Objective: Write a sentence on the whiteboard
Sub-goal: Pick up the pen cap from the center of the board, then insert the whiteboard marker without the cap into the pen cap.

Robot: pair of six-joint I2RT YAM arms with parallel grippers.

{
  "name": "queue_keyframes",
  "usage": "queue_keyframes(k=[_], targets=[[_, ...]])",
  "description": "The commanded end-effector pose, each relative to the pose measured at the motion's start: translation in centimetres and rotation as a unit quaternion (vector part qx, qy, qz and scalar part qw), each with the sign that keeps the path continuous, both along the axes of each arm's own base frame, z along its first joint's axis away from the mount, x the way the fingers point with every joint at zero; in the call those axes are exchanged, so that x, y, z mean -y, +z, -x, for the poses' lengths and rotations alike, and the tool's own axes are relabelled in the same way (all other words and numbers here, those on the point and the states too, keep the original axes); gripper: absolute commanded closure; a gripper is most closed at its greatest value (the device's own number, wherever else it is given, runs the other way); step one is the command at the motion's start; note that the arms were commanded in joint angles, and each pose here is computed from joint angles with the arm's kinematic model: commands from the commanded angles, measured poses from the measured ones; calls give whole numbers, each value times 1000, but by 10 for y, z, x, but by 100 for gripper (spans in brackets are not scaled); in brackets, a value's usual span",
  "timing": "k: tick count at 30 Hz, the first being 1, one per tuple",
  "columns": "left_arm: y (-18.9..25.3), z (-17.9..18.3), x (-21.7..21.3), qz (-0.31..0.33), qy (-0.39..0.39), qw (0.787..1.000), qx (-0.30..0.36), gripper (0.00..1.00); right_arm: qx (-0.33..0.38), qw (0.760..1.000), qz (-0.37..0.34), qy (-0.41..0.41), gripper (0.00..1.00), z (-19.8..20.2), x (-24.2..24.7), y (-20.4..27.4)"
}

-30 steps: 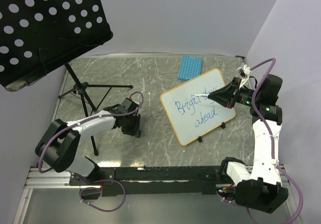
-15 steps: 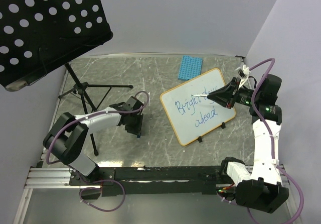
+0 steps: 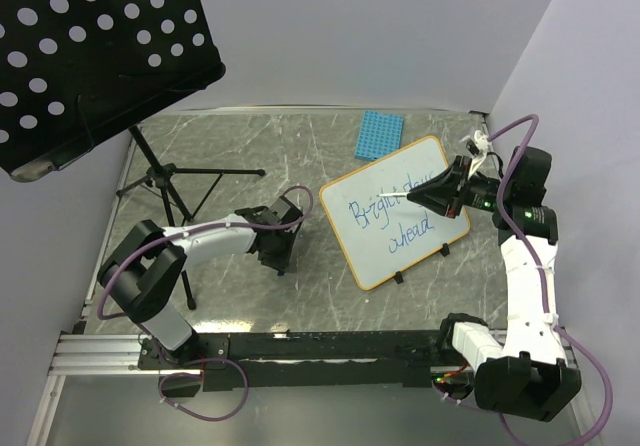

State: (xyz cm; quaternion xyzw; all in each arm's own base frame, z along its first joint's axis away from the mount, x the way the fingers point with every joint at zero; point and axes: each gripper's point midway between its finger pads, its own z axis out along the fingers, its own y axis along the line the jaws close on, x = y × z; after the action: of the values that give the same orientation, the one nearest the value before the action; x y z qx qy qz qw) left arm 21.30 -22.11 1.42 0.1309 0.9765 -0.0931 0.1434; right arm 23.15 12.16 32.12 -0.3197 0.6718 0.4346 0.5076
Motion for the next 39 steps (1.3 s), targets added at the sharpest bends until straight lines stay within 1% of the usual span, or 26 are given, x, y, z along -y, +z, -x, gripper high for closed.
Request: queue_keyframes(k=[1,3,4,5,6,8,11,12,14,15,18,19,21,22,23,24,25,26,27,28,29,31,33,34,38,39], targets=[[-45,42,-34,-85,11,993,-75,73,28,999,8,19,100,3,-6,7],[-48,46,-34,-89,9,993,-79,75,28,999,9,24,100,5,-9,7],[-49,46,-34,-89,9,993,-80,88,28,999,9,26,100,5,-9,7],[-50,46,-33,-86,10,993,-79,95,27,999,9,30,100,6,-11,6],[-50,46,-32,-84,11,993,-79,98,29,999,10,32,100,6,-12,5],[-48,44,-29,-76,11,994,-72,99,23,999,10,36,100,7,-14,3],[-30,31,-18,-40,8,999,-25,99,21,998,14,50,100,8,-19,-3],[-13,20,-6,-5,5,1000,13,99,18,998,16,59,100,11,-22,-5],[0,12,1,24,-6,999,48,99,9,997,20,70,100,10,-27,-11],[16,7,8,48,-13,996,75,99,5,996,23,89,100,16,-35,-15],[44,-4,22,98,-42,985,136,99,-1,994,34,104,100,13,-42,-23],[52,-7,27,109,-60,979,160,99,-9,991,36,132,100,22,-53,-25],[74,-9,34,134,-80,967,202,99,-12,988,44,151,100,22,-61,-30],[78,-8,34,137,-98,961,218,99,-22,984,46,171,100,29,-69,-34],[98,-11,40,161,-105,949,250,99,-27,982,49,178,100,28,-73,-36],[106,-8,44,174,-124,941,264,99,-28,981,53,185,100,28,-76,-39],[107,-4,44,171,-154,931,282,99,-30,979,55,195,100,31,-80,-41],[127,-5,50,194,-167,913,317,99,-36,976,57,209,100,34,-87,-44],[131,-1,51,198,-183,906,327,99,-38,974,60,216,100,36,-90,-46],[136,1,54,203,-209,893,343,99,-39,972,62,222,100,38,-93,-48],[146,3,56,214,-218,882,358,99,-40,970,65,233,100,41,-98,-49],[152,7,59,219,-248,868,370,99,-43,968,70,238,100,43,-102,-53],[156,10,62,222,-262,862,374,99,-46,965,74,246,100,46,-106,-56],[160,12,65,228,-276,855,377,99,-49,965,77,247,100,46,-108,-58],[166,20,76,241,-303,843,372,99,-50,962,91,252,100,46,-114,-64],[169,21,79,236,-319,835,382,99,-51,961,92,256,100,48,-115,-64]])
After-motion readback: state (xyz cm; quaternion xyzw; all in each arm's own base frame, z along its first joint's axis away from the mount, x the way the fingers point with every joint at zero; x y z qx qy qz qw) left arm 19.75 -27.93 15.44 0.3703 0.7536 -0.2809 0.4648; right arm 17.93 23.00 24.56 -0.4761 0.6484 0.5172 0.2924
